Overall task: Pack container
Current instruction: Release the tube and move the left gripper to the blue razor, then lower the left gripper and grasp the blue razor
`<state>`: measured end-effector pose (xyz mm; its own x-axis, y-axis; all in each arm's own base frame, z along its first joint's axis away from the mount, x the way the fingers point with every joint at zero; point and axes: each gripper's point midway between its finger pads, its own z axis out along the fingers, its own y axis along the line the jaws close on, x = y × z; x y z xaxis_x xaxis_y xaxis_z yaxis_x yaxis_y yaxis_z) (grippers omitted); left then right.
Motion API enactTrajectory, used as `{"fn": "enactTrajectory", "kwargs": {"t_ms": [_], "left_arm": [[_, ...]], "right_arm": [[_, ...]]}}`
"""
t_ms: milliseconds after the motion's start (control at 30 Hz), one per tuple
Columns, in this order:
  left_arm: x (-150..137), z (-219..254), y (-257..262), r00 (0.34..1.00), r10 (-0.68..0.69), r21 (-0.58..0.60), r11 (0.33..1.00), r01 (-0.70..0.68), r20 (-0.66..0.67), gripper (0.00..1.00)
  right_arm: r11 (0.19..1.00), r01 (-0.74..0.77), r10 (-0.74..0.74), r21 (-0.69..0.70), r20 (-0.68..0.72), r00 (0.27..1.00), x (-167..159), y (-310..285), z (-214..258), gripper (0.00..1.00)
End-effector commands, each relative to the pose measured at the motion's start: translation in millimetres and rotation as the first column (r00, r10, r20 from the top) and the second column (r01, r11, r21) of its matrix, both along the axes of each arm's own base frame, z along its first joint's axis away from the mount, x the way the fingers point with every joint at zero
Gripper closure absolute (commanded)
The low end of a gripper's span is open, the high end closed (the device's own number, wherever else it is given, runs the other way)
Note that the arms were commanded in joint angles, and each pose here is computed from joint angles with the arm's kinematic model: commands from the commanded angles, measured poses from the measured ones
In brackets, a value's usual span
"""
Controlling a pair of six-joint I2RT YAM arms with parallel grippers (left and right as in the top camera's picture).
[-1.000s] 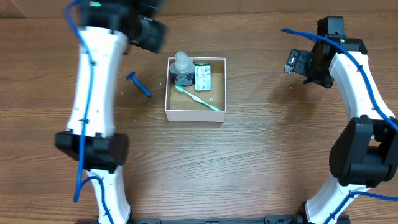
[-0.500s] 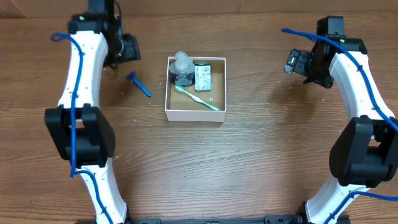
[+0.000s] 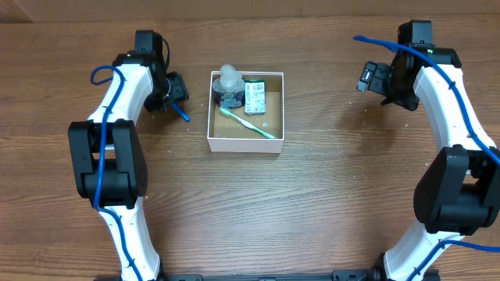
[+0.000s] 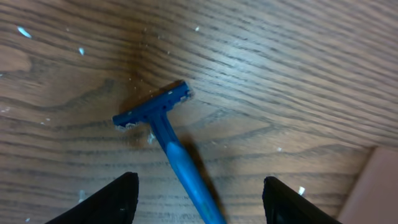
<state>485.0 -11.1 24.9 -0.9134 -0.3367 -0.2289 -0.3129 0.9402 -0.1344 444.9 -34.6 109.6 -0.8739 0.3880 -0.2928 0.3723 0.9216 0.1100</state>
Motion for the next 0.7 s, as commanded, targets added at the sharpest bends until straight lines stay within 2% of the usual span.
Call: {"fn": "enactTrajectory", "kwargs": {"t_ms": [0, 133, 200, 267, 467, 567, 667], "left_arm": [[-6.9, -18.0, 4.3, 0.999, 0.042, 0.028, 0.999, -0.041, -0.02, 0.35], [-9.4, -30.4, 2.7, 0.999, 0.042, 0.028, 0.999, -0.041, -0.019, 0.36], [-9.7, -33.6, 2.5, 0.999, 0.043, 0.027, 0.999, -0.043, -0.016, 0.41], [-10.2, -34.6, 2.5, 0.999, 0.048, 0.026, 0.999, -0.048, -0.018, 0.53], [-12.4, -35.4, 2.6, 0.998, 0.048, 0.027, 0.999, -0.047, -0.028, 0.65], [-18.3, -36.8, 3.5, 0.997, 0.049, 0.033, 0.998, -0.047, -0.052, 0.75], [-28.8, -38.8, 7.7, 0.995, 0.035, 0.061, 0.998, -0.029, -0.094, 0.92]], "right_arm": [[1.0, -0.005, 0.005, -0.011, 0.05, 0.999, 5.2, 0.1, 18.2, 0.0], [1.0, -0.005, 0.005, -0.011, 0.05, 0.999, 5.2, 0.1, 18.2, 0.0], [1.0, -0.005, 0.005, -0.011, 0.05, 0.999, 5.2, 0.1, 18.2, 0.0], [1.0, -0.005, 0.005, -0.011, 0.05, 0.999, 5.2, 0.1, 18.2, 0.0], [1.0, -0.005, 0.005, -0.011, 0.05, 0.999, 5.2, 0.1, 18.2, 0.0], [1.0, -0.005, 0.005, -0.011, 0.05, 0.999, 5.2, 0.1, 18.2, 0.0], [1.0, -0.005, 0.005, -0.011, 0.05, 0.999, 5.2, 0.1, 18.2, 0.0]]}}
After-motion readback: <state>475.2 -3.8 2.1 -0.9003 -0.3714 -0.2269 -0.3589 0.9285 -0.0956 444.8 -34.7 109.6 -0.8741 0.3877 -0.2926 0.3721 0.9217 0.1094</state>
